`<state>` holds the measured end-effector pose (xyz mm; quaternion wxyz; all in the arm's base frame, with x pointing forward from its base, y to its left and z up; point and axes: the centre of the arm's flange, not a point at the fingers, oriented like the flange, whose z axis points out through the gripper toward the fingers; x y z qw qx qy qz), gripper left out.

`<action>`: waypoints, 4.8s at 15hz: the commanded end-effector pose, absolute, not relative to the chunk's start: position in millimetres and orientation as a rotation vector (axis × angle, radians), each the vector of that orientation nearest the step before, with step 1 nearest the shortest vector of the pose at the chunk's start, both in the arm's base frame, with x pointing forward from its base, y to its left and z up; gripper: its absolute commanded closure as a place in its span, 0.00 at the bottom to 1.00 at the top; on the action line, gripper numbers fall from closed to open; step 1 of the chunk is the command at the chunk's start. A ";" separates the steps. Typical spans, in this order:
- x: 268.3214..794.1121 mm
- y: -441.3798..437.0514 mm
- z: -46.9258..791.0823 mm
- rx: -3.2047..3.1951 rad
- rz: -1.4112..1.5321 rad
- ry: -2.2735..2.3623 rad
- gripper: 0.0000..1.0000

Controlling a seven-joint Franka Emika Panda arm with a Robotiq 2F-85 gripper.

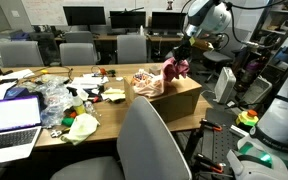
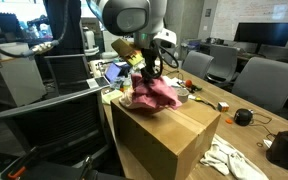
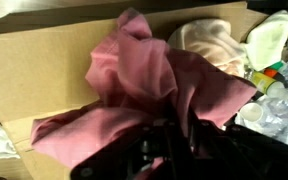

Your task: Put the two objects on the headrest of the grey chair

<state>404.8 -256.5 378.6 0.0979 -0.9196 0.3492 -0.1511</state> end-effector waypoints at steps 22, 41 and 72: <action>383.6 -49.2 457.7 -3.004 -0.140 -0.376 0.97; 372.6 86.4 466.2 -3.041 -0.080 -0.942 0.97; 399.7 137.9 484.9 -2.983 -0.053 -1.151 0.97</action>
